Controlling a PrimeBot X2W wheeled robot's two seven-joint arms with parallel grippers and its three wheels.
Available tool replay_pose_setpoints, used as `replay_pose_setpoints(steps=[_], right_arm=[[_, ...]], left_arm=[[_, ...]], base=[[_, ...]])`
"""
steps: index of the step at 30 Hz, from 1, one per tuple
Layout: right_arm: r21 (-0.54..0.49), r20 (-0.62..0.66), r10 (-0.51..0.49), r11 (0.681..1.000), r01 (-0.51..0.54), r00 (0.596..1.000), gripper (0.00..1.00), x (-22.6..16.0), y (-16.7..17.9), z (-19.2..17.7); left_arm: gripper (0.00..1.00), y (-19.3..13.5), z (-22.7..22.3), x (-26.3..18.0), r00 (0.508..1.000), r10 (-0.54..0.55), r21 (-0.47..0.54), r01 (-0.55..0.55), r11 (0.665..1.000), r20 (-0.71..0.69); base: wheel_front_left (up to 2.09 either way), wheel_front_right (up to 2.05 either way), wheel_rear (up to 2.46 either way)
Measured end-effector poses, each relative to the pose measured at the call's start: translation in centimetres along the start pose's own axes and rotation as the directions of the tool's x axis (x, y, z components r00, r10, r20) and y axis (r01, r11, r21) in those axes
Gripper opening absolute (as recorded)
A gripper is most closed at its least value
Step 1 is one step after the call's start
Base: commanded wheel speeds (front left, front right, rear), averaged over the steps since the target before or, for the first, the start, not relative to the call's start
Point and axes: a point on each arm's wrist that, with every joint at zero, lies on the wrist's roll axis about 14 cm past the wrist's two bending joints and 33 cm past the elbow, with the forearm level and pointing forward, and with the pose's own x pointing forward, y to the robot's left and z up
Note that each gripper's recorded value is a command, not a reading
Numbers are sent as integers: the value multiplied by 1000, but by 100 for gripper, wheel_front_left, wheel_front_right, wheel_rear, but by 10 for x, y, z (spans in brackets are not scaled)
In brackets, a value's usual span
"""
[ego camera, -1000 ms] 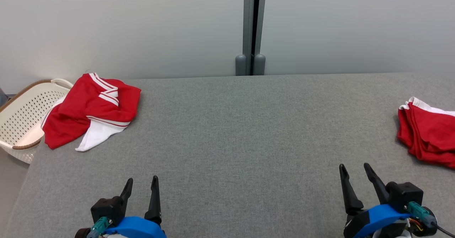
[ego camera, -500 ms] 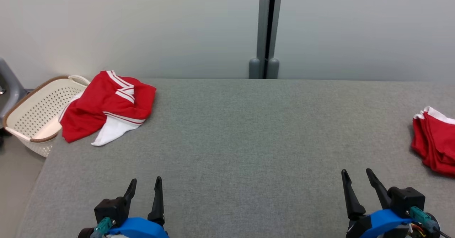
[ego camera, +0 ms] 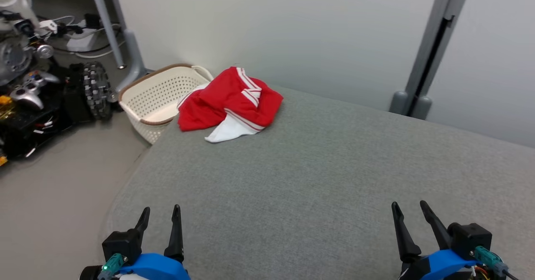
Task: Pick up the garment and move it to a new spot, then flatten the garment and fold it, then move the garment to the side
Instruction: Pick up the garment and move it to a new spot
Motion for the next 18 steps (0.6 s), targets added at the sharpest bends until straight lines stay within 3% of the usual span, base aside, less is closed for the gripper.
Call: replay_pose_setpoints(steps=[9, 18], right_arm=[[27, -57, 163, 986, -162, 985, 100, 34, 51, -22], [30, -61, 178, 984, -176, 982, 100, 43, 54, -26]], left_arm=[[100, 48, -3, -21, 985, 174, -6, -174, 985, -14], [100, 56, -6, -30, 977, 210, -6, -210, 978, -26]], base=[[0, 0, 0], [0, 0, 0]])
